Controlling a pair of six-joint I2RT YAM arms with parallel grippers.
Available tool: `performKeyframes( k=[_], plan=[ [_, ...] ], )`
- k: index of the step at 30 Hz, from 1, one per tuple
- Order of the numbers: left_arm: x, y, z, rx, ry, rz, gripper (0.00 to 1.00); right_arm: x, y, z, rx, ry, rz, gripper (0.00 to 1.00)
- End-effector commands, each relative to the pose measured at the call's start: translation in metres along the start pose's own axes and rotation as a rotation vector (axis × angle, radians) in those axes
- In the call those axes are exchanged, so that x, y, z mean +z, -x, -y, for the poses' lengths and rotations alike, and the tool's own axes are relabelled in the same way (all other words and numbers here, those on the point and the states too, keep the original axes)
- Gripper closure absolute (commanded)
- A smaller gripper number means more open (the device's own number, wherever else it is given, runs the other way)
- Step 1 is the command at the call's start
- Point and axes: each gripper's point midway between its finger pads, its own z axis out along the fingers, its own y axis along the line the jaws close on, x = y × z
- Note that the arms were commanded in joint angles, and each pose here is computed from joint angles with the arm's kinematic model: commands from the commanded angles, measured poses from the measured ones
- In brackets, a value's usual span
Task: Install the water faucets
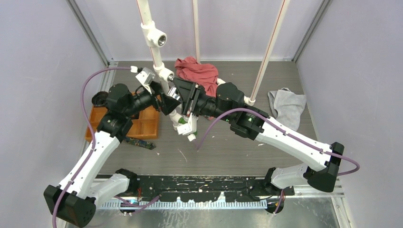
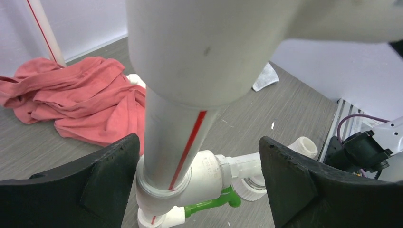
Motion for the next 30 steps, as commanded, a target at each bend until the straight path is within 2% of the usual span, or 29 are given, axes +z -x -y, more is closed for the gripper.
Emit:
performKeyframes(
  k=[1,18,30],
  plan=[
    [-0.001,0.008,0.003,0.084,-0.002,0.042,0.06,-0.009,-0.014,0.056,-0.304,-0.115,-0.065,1.00],
    [0.008,0.014,0.014,0.052,-0.042,0.085,0.06,-0.006,-0.014,0.056,-0.296,-0.088,-0.079,1.00],
    [0.011,0.012,0.019,0.050,-0.061,0.082,0.06,-0.002,-0.019,0.052,-0.169,-0.065,-0.072,1.00]
  ],
)
